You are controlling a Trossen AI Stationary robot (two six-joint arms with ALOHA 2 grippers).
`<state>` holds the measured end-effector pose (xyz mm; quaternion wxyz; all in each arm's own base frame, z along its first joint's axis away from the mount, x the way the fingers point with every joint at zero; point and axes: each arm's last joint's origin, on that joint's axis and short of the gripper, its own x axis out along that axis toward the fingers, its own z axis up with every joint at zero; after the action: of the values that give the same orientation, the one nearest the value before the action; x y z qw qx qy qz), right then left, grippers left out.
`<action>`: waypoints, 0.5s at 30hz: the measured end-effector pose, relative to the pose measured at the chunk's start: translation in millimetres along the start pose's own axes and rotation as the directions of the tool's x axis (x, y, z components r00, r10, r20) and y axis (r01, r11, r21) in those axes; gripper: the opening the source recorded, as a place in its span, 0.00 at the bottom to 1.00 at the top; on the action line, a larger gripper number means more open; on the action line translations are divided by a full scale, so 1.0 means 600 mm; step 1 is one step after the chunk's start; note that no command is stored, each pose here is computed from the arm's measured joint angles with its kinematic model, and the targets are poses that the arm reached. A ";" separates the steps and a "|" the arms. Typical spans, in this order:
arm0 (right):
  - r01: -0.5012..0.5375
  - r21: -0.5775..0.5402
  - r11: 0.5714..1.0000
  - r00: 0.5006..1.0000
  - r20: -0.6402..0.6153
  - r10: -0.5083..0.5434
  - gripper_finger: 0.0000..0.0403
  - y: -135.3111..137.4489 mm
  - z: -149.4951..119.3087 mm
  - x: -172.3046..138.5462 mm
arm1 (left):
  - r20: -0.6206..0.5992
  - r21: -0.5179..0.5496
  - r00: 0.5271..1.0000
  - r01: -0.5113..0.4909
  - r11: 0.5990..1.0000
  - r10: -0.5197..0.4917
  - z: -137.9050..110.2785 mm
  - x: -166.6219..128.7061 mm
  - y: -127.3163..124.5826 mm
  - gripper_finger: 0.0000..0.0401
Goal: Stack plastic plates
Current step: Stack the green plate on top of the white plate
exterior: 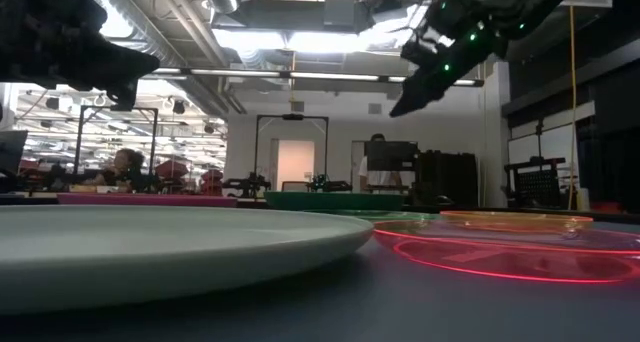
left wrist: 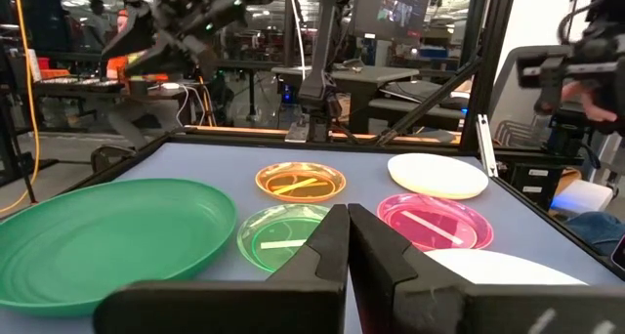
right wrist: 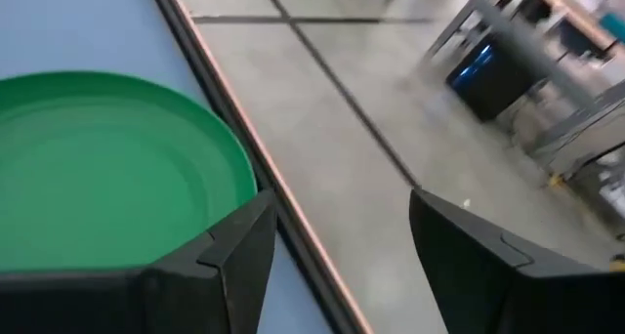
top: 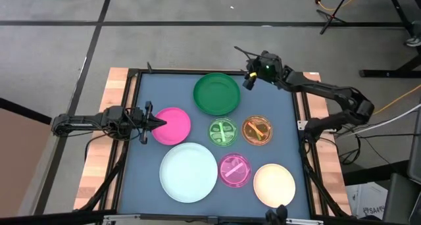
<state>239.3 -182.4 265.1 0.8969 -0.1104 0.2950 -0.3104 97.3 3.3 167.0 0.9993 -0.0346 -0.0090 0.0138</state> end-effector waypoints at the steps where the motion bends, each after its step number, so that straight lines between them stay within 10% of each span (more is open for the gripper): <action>1: -0.010 0.012 1.000 1.000 -0.013 0.010 0.57 -0.003 -0.006 0.007 | 0.000 0.000 1.000 0.000 1.000 0.000 0.000 0.000 0.000 0.00; 15: -0.115 0.043 0.992 0.977 -0.176 0.121 0.57 0.010 -0.074 0.093 | 0.000 0.000 1.000 0.000 1.000 0.000 0.000 0.000 0.000 0.00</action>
<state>251.0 -212.9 201.6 0.8855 -0.0500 0.3749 -0.2699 97.3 3.3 166.9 0.9993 -0.0344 -0.0089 0.0139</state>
